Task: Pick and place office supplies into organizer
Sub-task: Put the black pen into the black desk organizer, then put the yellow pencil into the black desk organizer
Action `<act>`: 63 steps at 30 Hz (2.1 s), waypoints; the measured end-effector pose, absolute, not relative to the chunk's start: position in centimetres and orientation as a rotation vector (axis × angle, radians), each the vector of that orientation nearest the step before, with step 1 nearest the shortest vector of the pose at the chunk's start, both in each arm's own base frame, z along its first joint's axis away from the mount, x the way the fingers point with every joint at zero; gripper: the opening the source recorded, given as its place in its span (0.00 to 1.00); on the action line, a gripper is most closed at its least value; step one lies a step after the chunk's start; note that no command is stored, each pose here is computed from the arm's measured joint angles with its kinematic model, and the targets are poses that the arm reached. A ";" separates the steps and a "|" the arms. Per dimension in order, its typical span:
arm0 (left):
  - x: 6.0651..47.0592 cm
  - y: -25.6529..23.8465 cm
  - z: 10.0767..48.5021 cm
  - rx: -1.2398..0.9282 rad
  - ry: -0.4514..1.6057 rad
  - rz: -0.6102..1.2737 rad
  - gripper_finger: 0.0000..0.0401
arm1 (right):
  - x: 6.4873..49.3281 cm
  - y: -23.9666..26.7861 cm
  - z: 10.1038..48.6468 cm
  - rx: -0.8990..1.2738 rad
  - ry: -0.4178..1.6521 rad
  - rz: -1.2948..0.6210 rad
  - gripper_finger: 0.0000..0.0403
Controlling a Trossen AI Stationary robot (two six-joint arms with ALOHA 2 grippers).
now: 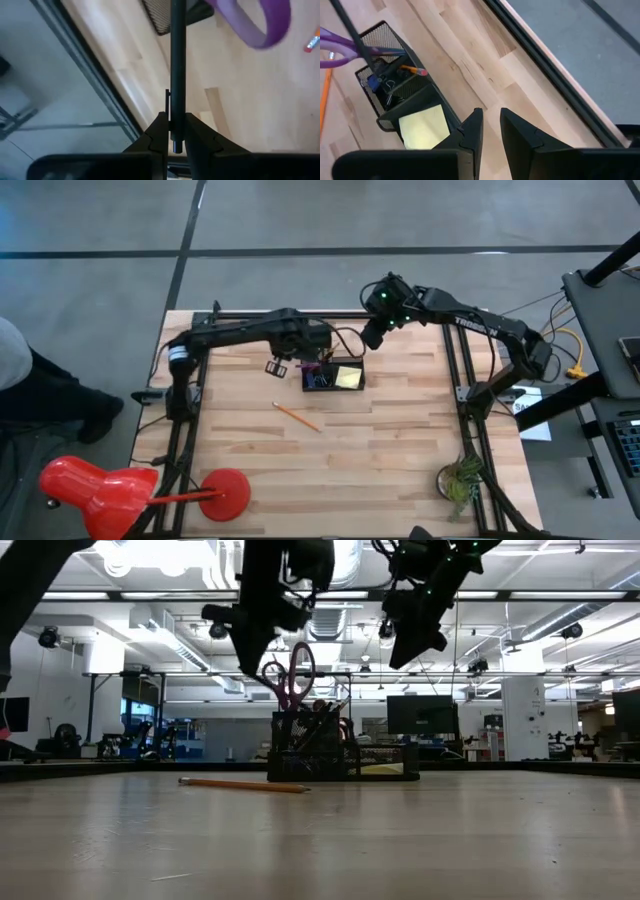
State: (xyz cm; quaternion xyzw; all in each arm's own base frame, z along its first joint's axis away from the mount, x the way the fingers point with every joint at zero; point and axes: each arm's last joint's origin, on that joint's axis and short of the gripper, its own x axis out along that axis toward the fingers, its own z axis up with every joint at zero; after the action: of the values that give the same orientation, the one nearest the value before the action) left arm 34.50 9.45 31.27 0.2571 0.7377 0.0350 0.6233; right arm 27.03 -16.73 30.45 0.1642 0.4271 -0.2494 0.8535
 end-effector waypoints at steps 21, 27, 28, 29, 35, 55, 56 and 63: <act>38.0 7.4 27.7 0.805 1.748 0.060 0.14 | 25.7 -15.9 32.1 0.344 0.839 -0.536 0.15; 39.0 6.8 27.7 0.863 1.663 0.067 0.23 | 25.5 -15.8 30.9 0.371 0.871 -0.542 0.15; 39.1 6.8 27.7 0.856 1.655 0.065 0.24 | 25.5 -15.7 30.8 0.373 0.877 -0.542 0.15; 39.2 6.8 27.7 0.853 1.649 0.066 0.24 | 25.5 -15.7 30.7 0.373 0.880 -0.540 0.15; 38.4 6.6 29.0 0.773 1.633 0.184 0.25 | 25.4 -15.1 31.1 0.339 0.871 -0.513 0.15; 27.3 3.0 32.3 -0.010 1.178 0.073 0.18 | 29.4 -5.6 28.1 0.207 0.863 -0.130 0.15; 26.7 2.8 31.7 -0.021 1.156 0.059 0.17 | 29.7 -4.7 27.6 0.207 0.851 -0.120 0.15; 22.7 1.3 26.5 -0.139 1.025 0.073 0.08 | 31.1 0.6 25.4 0.282 0.607 -0.150 0.15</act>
State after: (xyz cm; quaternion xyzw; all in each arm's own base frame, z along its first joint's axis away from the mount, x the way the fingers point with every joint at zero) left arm 22.70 1.28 26.45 -0.0666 0.4899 0.0347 0.8686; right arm 31.13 0.60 25.39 0.1380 0.2975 -0.0735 0.9418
